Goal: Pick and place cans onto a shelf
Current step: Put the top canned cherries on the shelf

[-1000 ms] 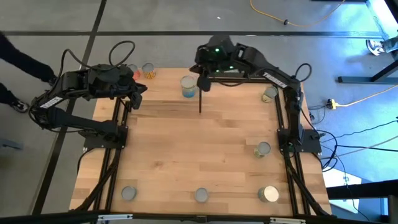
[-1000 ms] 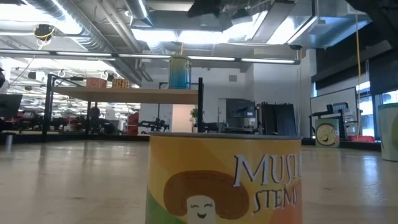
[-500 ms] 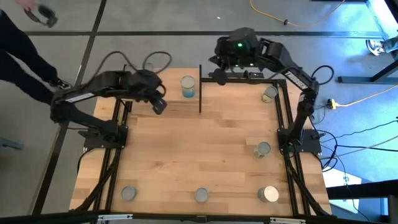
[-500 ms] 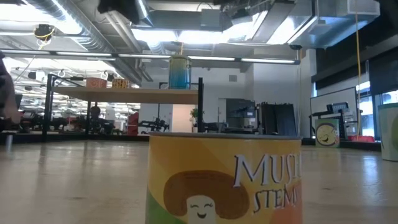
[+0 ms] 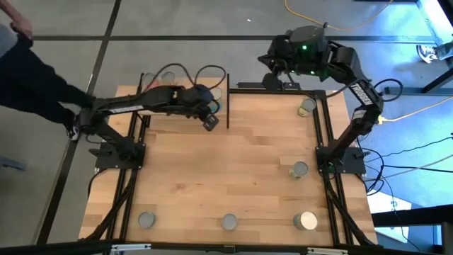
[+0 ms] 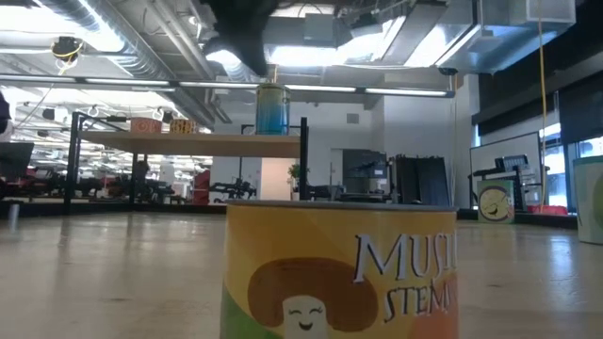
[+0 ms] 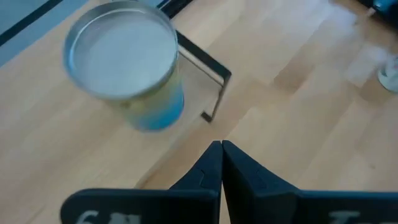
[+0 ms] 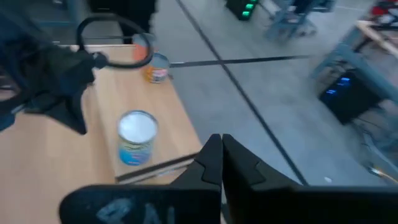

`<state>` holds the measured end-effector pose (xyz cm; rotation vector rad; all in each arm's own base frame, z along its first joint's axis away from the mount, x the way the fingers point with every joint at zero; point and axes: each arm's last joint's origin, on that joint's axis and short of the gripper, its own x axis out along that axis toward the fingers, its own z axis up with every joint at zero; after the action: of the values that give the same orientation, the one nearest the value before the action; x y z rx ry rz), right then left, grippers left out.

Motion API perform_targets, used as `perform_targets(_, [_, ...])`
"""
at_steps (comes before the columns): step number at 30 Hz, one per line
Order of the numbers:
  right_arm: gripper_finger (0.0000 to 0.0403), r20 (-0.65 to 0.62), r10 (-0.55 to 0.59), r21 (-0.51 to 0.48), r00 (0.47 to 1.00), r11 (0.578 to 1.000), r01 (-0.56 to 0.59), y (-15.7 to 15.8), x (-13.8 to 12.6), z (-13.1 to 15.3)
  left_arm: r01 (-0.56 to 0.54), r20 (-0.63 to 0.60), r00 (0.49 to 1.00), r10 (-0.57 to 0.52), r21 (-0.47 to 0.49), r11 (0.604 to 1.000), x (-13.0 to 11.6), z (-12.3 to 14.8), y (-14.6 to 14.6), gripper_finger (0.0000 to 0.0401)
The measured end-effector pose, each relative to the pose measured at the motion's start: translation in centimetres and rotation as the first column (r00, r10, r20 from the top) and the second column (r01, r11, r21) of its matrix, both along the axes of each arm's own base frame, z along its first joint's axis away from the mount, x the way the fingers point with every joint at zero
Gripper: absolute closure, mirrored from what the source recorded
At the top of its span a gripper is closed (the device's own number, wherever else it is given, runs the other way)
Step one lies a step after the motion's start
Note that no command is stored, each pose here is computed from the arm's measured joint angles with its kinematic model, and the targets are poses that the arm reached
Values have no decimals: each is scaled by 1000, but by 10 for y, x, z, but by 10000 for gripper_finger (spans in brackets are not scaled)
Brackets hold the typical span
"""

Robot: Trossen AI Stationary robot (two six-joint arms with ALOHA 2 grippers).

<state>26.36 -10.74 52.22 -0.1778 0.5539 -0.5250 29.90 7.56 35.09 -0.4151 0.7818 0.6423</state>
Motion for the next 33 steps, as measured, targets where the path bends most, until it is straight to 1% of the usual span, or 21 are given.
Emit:
perform_targets(2, [400, -13, -29, -15, 999, 999, 29, 1, -5, 1, -5, 7, 1000, 5, 3, 1000, 12, -8, 3, 401])
perform_targets(5, [401, -35, -34, -35, 999, 999, 33, 2, -10, 2, -20, 16, 1000, 20, 30, 999, 27, -19, 6, 401])
perform_targets(10, [400, -55, -22, -50, 998, 999, 19, 3, -11, 2, -86, -15, 996, 88, 110, 990, 39, -32, 11, 401])
perform_targets(14, [399, -74, -21, -46, 997, 999, 17, 3, -12, 1, -107, -17, 994, 111, 134, 985, 40, -33, 13, 401])
perform_targets(19, [399, -112, -19, -32, 994, 999, 15, 4, -14, -3, -160, -21, 986, 167, 195, 968, 38, -32, 17, 401])
perform_targets(26, [399, -131, -19, -22, 991, 1000, 16, 4, -15, -5, -202, -29, 977, 213, 209, 957, 33, -32, 31, 401])
perform_targets(33, [399, -140, -18, -18, 990, 1000, 16, 4, -15, -5, -264, -36, 960, 279, 228, 937, 26, -32, 49, 401])
